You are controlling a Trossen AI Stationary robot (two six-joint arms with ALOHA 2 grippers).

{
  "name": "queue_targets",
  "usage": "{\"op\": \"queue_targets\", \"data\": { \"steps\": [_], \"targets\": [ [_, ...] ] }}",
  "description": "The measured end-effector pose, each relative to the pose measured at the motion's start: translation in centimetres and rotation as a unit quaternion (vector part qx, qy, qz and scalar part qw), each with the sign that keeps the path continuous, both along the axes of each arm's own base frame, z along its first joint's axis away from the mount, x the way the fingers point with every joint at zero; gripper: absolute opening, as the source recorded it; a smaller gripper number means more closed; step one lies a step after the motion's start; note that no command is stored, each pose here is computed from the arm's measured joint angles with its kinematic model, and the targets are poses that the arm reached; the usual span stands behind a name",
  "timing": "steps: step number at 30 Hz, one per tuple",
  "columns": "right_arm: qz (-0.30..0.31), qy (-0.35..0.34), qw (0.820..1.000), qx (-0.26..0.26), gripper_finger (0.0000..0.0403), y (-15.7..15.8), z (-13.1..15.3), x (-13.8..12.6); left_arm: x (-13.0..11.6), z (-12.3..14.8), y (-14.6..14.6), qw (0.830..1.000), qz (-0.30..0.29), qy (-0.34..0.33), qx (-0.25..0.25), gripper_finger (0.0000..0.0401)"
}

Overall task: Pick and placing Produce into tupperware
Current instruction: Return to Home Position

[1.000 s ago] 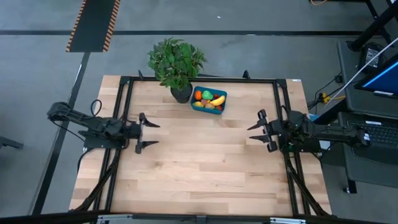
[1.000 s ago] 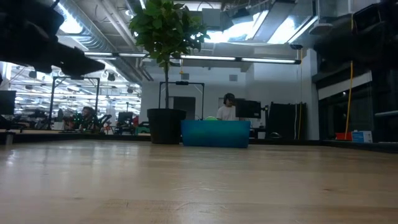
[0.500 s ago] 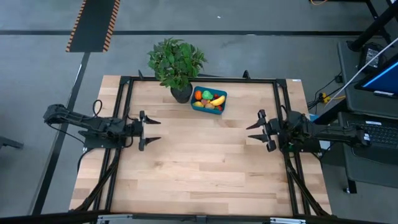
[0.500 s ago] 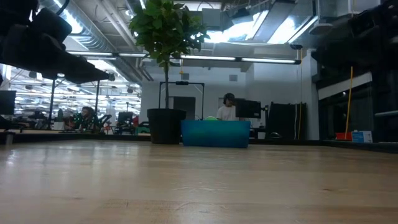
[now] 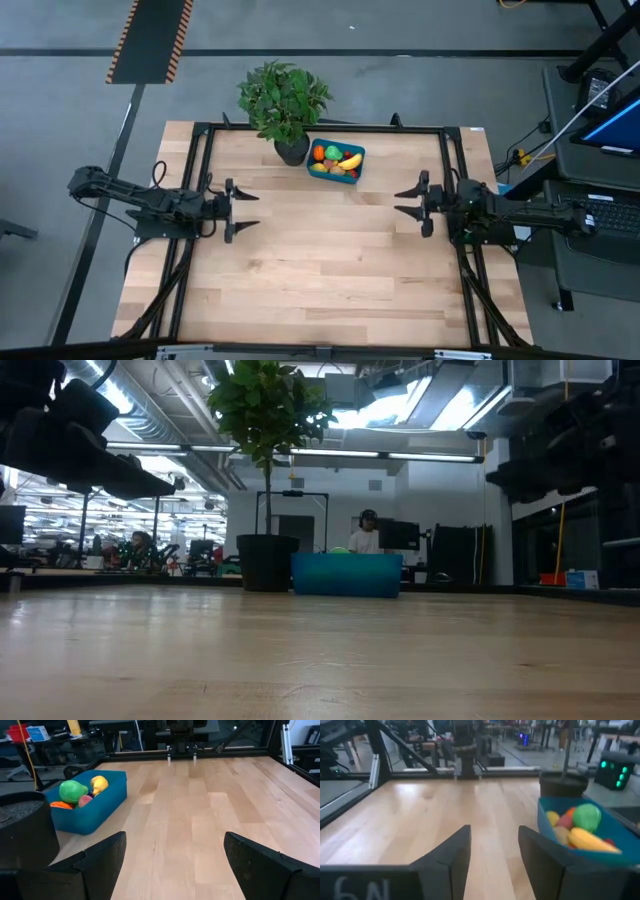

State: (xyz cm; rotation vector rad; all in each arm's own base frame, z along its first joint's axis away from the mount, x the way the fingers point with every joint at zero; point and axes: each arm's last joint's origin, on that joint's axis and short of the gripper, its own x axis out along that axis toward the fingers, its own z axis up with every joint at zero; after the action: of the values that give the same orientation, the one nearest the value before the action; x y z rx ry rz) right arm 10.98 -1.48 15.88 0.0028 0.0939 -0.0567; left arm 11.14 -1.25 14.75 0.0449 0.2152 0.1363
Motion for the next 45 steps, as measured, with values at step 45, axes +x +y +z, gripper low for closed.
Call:
{"op": "queue_targets", "data": {
  "steps": [45],
  "targets": [
    [-0.034,-0.061,0.996,-0.050,0.0168,0.1,1.0,-1.3,0.0,0.0,0.1,1.000,0.013,-0.003,0.001,0.0330]
  ]
}}
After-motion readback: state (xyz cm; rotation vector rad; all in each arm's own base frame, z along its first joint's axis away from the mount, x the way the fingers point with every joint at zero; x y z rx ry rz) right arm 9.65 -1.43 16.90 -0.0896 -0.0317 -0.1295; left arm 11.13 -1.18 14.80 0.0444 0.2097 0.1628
